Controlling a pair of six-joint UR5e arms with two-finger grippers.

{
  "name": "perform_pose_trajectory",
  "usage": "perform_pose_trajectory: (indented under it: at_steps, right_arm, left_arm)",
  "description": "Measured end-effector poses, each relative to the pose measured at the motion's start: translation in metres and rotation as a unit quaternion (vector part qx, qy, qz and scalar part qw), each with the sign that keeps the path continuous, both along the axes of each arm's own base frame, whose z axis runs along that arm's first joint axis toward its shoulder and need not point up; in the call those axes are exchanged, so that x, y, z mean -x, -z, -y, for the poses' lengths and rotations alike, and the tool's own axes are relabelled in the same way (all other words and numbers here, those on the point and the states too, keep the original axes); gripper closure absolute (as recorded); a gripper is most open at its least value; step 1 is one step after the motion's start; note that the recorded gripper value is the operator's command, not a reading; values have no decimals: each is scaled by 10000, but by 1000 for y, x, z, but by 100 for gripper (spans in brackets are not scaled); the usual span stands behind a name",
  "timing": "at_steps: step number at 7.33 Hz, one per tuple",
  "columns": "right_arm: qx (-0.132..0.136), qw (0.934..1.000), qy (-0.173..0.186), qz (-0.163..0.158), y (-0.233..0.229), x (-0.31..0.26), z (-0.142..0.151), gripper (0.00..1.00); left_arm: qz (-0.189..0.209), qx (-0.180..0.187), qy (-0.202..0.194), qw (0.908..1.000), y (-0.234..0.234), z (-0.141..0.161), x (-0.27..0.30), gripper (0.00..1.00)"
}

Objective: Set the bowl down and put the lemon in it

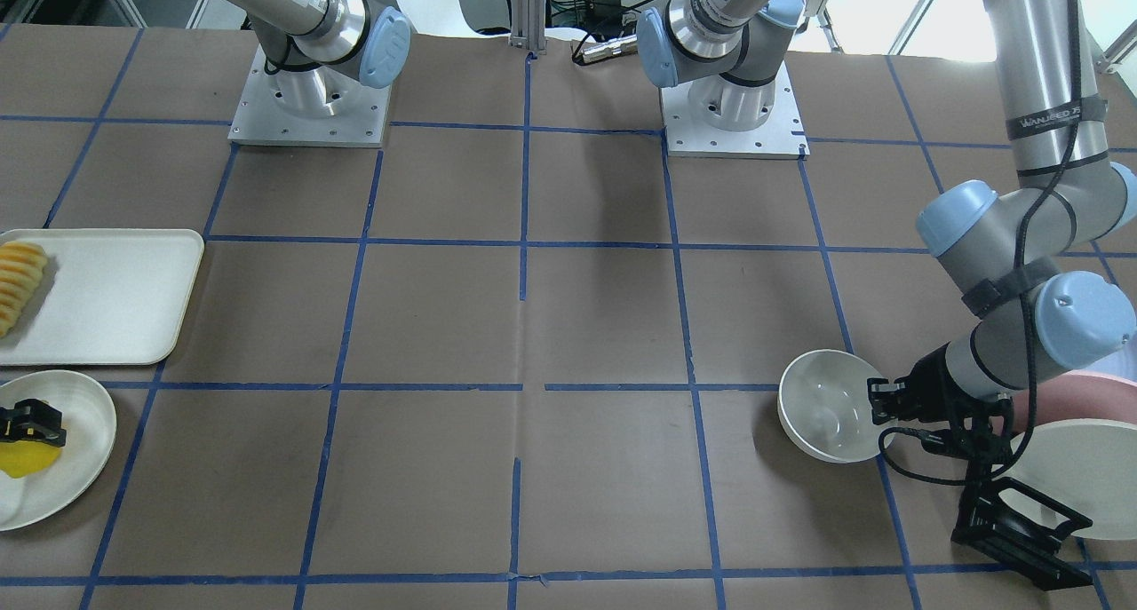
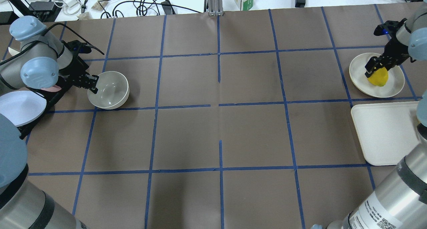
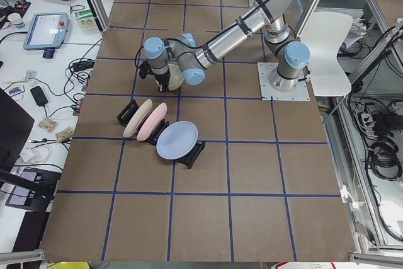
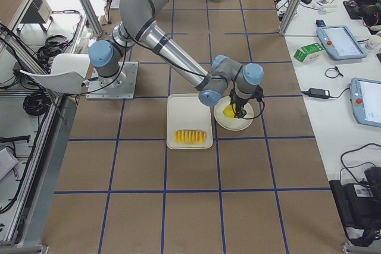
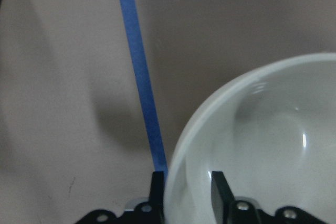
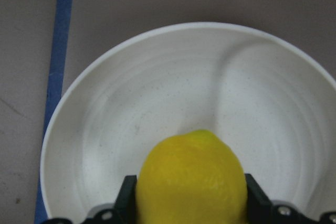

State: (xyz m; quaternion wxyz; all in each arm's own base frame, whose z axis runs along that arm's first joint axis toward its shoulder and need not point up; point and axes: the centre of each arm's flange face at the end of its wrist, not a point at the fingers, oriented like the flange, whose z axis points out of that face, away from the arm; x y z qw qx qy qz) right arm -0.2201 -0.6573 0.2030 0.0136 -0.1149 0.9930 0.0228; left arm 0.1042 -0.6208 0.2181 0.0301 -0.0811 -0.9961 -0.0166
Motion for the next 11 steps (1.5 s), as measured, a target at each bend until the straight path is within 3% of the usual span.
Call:
perform_pose_trajectory:
  at_steps: [3,5,7,9,11]
  right_arm:
    - [132,9999,-7,-101,-26,1,2,77]
    - [316,9993,20,-175,-84,-10,-9,78]
    - [338,9993,100,-154,-140,-33,-28,78]
    - [287,9991,276,-136,-189,-101,-42,80]
    - [153,9994,294,-103,-208,-190,-48,81]
  left_arm:
    - [-289,4,-183,9994,-40,-10,39,100]
    - [-561,-17,-708,9959,-55,-14,131,100]
    - [-567,-69,-1324,9895,-53,-23,241,100]
    - [-560,-116,-1760,9827,-43,-37,314,100]
    - [-501,-247,-1694,9840,-24,-53,364,100]
